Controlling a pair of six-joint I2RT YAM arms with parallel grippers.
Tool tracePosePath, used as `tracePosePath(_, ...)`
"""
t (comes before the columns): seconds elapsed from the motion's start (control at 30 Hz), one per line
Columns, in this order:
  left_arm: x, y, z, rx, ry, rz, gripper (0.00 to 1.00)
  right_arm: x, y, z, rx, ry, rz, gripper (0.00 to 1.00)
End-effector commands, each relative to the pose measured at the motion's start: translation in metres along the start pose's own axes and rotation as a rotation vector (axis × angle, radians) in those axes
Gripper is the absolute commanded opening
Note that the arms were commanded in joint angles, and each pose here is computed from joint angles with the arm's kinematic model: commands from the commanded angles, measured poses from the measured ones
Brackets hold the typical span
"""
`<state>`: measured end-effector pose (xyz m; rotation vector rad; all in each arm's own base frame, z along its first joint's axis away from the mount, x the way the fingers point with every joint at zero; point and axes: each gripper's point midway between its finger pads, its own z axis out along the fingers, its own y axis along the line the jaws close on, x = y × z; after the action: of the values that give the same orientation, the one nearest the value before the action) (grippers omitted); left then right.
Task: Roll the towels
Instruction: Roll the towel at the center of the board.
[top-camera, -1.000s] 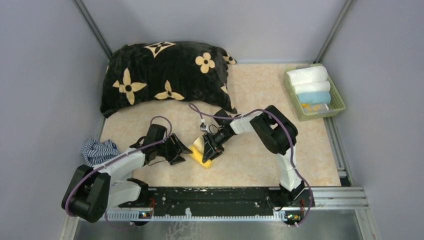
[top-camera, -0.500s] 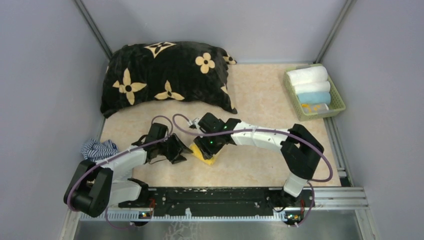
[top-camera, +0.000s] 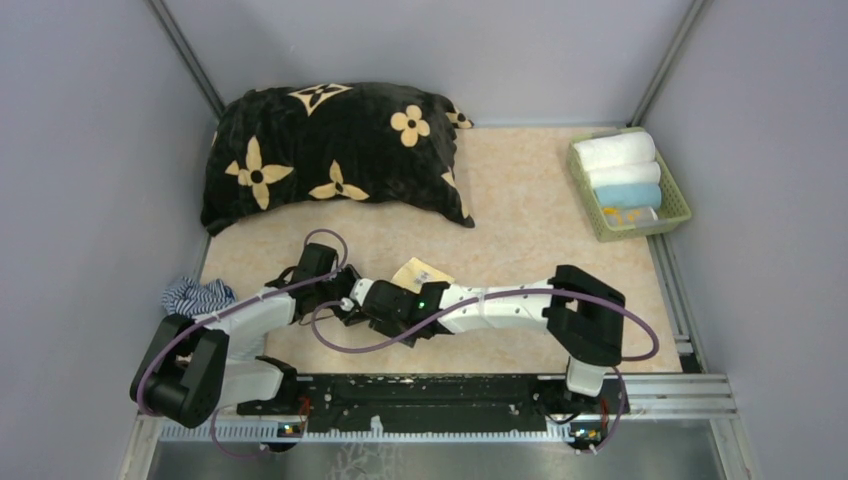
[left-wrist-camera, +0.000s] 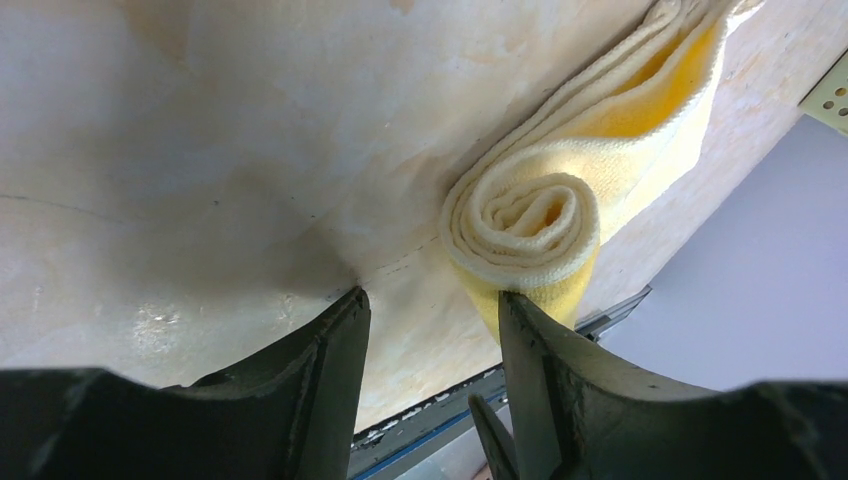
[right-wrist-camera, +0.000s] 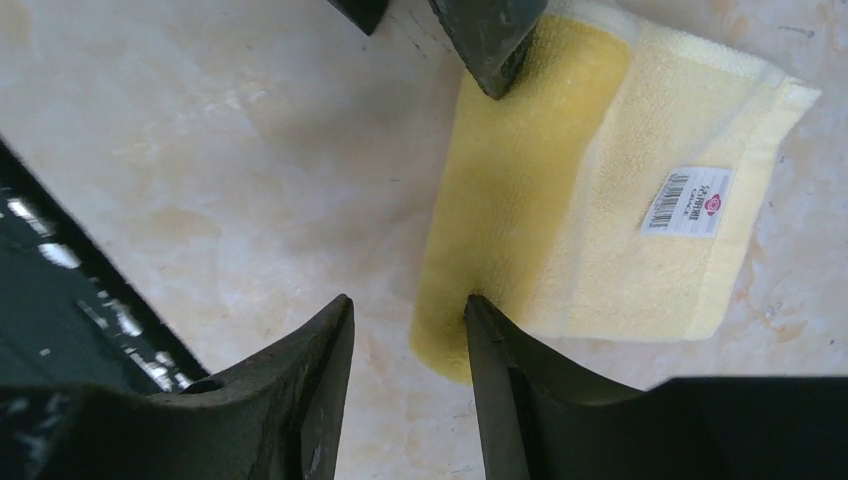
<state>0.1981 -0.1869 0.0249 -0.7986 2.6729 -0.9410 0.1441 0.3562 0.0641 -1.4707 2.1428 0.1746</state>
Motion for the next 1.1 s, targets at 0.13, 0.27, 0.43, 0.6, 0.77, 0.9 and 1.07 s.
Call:
tracePosePath(0.13, -0.002, 0.027, 0.007, -0.109, -0.025, 0.002, 0.59, 0.011, -0.024, 0.021, 0.179, 0.03, -0.058, 0.46)
tracePosePath(0.27, -0.003, 0.025, 0.008, -0.109, -0.019, 0.009, 0.59, 0.015, -0.031, 0.025, 0.223, 0.046, -0.068, 0.47)
tracePosePath(0.43, -0.004, 0.024, 0.008, -0.114, -0.02, 0.019, 0.59, 0.01, -0.036, 0.021, 0.245, 0.027, -0.08, 0.49)
tracePosePath(0.6, -0.007, 0.021, 0.009, -0.113, -0.02, 0.026, 0.59, 0.003, -0.043, 0.012, 0.271, 0.004, -0.1, 0.49)
tracePosePath(0.77, -0.009, 0.019, 0.01, -0.115, -0.021, 0.03, 0.6, 0.001, -0.047, 0.005, 0.283, -0.02, -0.104, 0.52)
tracePosePath(0.9, -0.01, 0.017, 0.01, -0.114, -0.023, 0.03, 0.6, 0.003, -0.053, 0.002, 0.313, -0.023, -0.11, 0.53)
tracePosePath(1.07, -0.01, 0.018, 0.01, -0.118, -0.023, 0.031, 0.6, -0.008, -0.056, -0.012, 0.309, -0.081, -0.105, 0.59)
